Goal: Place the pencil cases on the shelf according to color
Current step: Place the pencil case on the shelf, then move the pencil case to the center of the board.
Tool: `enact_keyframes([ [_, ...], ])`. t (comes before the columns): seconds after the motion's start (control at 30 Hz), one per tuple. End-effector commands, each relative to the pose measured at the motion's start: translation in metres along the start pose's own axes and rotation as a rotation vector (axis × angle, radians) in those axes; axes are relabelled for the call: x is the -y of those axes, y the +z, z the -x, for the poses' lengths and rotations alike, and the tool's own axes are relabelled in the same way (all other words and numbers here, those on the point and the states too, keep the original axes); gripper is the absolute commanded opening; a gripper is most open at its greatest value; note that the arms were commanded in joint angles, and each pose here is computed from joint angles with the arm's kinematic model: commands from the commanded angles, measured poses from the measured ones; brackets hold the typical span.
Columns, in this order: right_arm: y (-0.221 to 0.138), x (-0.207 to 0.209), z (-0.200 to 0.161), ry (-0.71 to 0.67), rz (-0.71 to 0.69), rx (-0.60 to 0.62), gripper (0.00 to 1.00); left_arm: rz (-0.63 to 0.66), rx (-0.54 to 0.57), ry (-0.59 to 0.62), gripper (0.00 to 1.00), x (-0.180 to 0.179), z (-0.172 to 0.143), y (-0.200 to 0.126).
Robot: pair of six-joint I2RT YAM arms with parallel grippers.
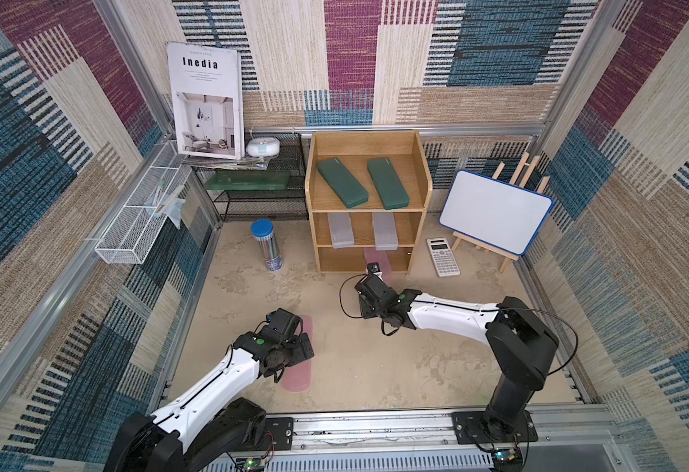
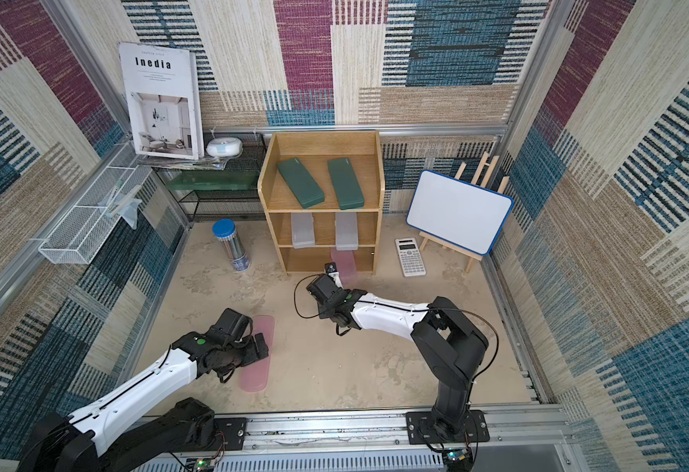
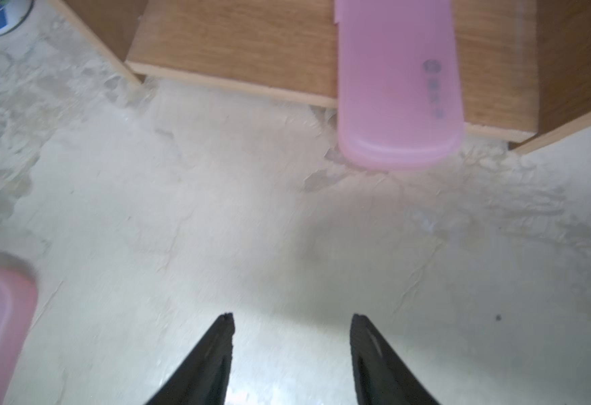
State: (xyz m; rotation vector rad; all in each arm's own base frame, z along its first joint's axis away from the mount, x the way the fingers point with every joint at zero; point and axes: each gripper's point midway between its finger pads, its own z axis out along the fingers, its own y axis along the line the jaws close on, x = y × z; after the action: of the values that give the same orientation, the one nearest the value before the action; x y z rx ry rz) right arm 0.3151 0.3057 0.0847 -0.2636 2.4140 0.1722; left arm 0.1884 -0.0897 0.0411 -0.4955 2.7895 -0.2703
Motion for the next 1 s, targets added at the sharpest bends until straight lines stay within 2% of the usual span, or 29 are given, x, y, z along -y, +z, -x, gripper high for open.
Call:
enact_keyframes([
  [0.0,-0.014,0.005,-0.014,0.027,-0.016,-0.011,0.65,-0.002,-0.021,0.0,0.99,0.002,-0.008,0.003],
  [0.23,-0.057,0.016,-0.026,0.06,0.006,0.024,0.68,0.046,-0.053,0.033,0.99,0.003,-0.027,0.018],
  [0.33,-0.076,0.027,-0.024,0.087,0.02,0.054,0.71,0.051,-0.057,0.06,0.99,0.015,-0.033,0.023],
  [0.5,-0.097,0.044,-0.028,0.104,0.027,0.074,0.77,0.034,-0.036,0.144,0.99,0.059,-0.036,0.022],
  [0.73,-0.106,0.053,-0.034,0.126,0.028,0.066,0.84,-0.01,0.008,0.239,0.99,0.117,-0.034,0.011],
  [0.83,-0.108,0.048,-0.033,0.124,0.061,0.065,0.87,0.029,0.035,0.255,0.99,0.114,-0.026,0.002],
  [0.97,-0.107,0.02,-0.034,0.037,0.191,0.04,0.91,0.087,0.101,0.259,0.99,0.092,-0.014,-0.016],
])
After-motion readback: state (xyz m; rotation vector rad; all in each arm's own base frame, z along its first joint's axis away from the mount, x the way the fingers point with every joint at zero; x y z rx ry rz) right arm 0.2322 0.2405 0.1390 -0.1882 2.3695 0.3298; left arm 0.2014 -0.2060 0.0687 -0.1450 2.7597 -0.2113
